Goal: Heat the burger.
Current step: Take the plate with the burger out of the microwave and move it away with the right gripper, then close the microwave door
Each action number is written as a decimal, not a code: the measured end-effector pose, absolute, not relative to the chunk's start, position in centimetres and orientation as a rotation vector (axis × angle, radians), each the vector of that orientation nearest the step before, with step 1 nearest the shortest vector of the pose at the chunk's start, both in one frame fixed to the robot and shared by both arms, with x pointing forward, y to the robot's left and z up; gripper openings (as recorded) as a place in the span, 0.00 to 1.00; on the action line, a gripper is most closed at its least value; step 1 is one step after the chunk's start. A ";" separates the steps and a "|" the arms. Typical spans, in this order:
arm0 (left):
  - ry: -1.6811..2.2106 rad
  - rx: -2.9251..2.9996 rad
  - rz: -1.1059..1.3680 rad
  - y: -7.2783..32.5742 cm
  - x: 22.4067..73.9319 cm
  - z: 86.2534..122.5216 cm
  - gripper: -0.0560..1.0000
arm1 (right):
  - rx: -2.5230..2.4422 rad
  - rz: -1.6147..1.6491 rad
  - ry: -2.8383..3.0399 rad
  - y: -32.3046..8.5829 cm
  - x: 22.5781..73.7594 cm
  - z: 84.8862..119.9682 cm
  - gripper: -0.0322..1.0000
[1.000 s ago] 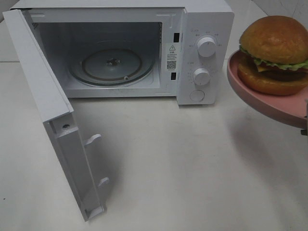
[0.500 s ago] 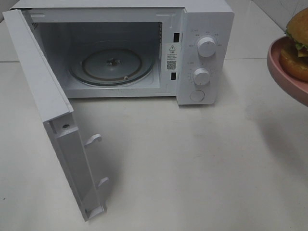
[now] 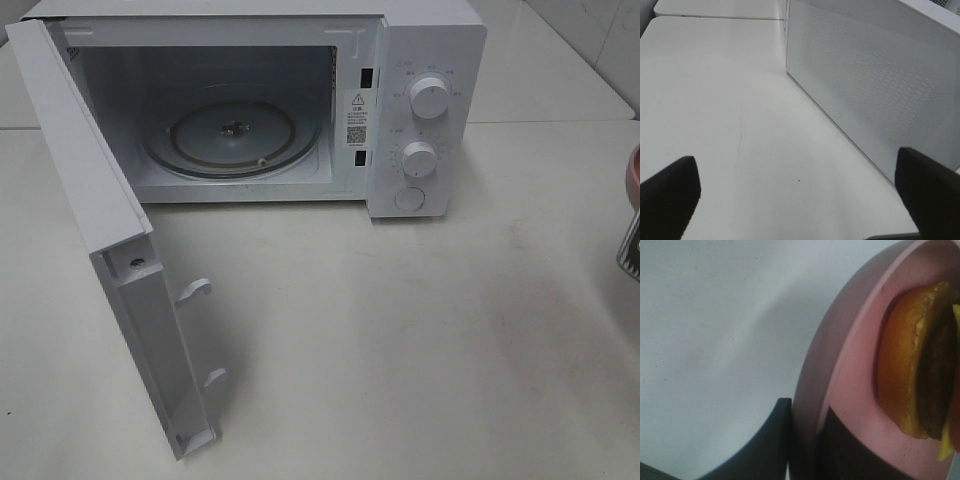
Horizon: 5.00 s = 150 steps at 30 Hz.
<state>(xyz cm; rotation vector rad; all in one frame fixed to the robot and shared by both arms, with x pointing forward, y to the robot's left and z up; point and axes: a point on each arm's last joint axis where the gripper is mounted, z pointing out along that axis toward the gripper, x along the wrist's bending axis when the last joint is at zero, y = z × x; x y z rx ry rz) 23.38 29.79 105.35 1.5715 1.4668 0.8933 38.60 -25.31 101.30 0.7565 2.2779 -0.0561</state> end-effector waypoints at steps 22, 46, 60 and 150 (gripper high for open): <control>1.467 1.571 0.893 29.8 23.4 105.4 0.98 | 1.442 -0.213 1.895 -23.7 42.5 100.4 0.15; 1.467 1.571 0.893 29.8 23.4 105.4 0.98 | 1.616 -0.384 1.821 -23.1 46.6 95.4 0.15; 1.467 1.571 0.893 29.8 23.4 105.4 0.98 | 1.807 -0.356 1.723 -24.8 48.8 92.6 0.15; 1.467 1.571 0.893 29.8 23.4 105.4 0.98 | 1.756 0.534 2.176 -23.0 45.9 108.0 0.77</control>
